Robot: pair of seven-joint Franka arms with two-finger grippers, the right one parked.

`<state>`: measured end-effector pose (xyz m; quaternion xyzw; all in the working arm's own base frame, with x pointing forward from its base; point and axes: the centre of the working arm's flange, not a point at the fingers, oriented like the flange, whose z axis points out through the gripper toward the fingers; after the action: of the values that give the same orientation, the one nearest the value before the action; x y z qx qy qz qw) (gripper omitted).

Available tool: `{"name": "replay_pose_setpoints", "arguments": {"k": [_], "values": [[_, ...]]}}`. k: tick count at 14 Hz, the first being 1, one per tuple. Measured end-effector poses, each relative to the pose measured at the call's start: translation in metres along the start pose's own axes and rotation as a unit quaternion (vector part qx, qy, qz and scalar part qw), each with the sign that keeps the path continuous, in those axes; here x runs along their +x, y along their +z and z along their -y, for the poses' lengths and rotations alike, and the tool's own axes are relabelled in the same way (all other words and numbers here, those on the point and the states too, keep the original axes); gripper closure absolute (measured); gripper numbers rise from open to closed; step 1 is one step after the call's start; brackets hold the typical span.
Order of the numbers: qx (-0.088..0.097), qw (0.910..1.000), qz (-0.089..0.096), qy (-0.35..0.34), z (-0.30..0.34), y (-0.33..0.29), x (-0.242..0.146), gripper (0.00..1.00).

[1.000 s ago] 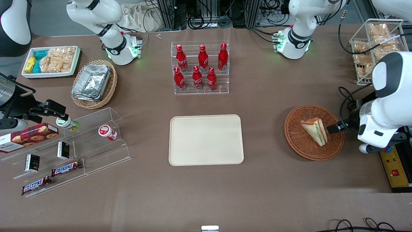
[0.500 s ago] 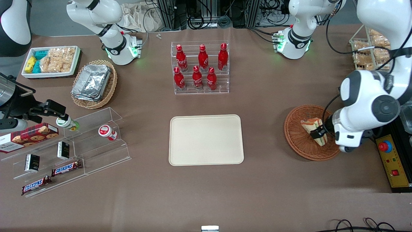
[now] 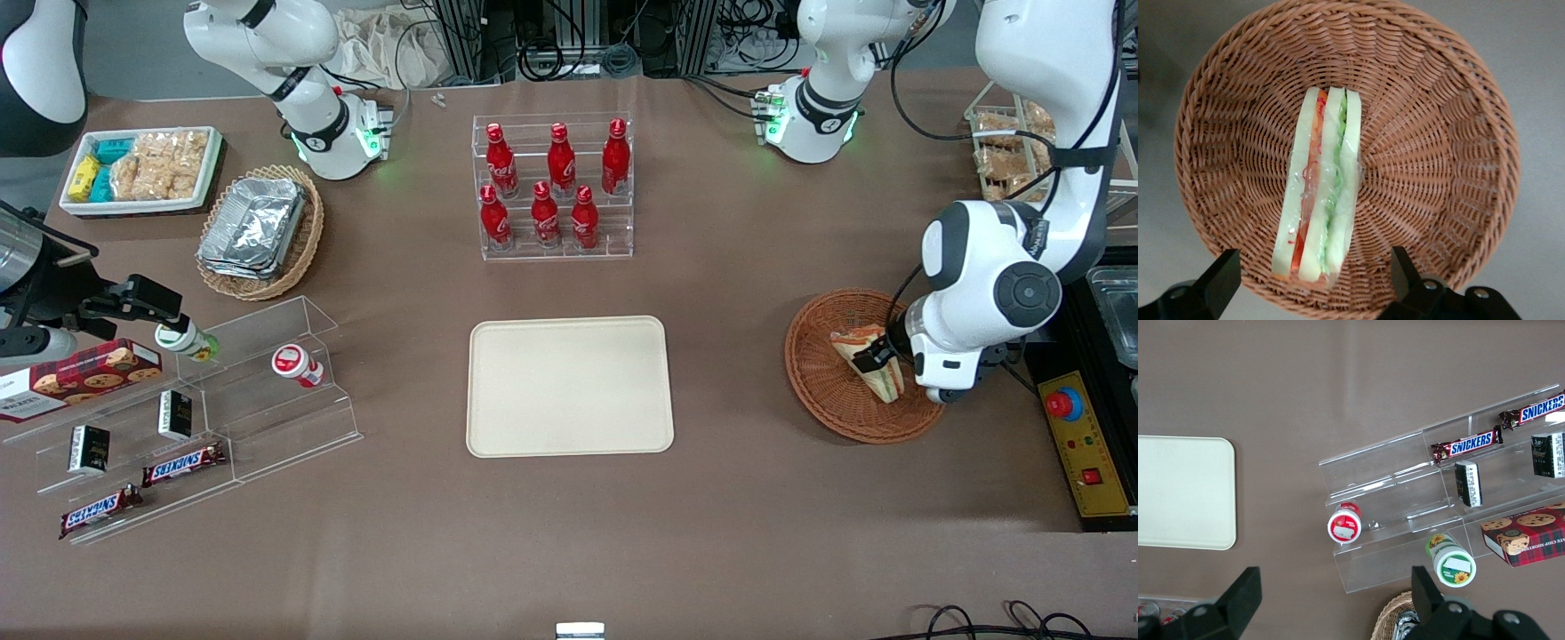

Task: Place sandwich from basket to tray
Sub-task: 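Close the left gripper on the wrapped sandwich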

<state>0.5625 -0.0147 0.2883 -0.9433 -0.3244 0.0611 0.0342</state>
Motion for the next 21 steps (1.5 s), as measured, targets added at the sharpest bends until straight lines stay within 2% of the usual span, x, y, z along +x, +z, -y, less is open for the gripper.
{"name": "replay_pose_setpoints", "arguments": {"k": [2,8,10,14,17,18,20,21], "values": [[-0.008,0.9999,-0.008,-0.004,0.007,0.015,-0.002,0.00],[-0.014,0.9998,-0.014,-0.006,0.013,0.030,-0.006,0.01],[-0.022,0.9995,-0.021,-0.006,0.013,0.035,-0.005,0.05],[-0.027,0.9993,-0.026,-0.007,0.013,0.036,-0.004,0.49],[-0.030,0.9991,-0.031,-0.007,0.013,0.031,-0.003,0.74],[-0.032,0.9989,-0.034,-0.007,0.013,0.027,-0.003,0.81],[-0.035,0.9985,-0.041,-0.006,0.012,0.011,-0.001,0.83],[-0.030,0.9988,-0.038,-0.003,0.012,-0.001,0.000,0.85]]}}
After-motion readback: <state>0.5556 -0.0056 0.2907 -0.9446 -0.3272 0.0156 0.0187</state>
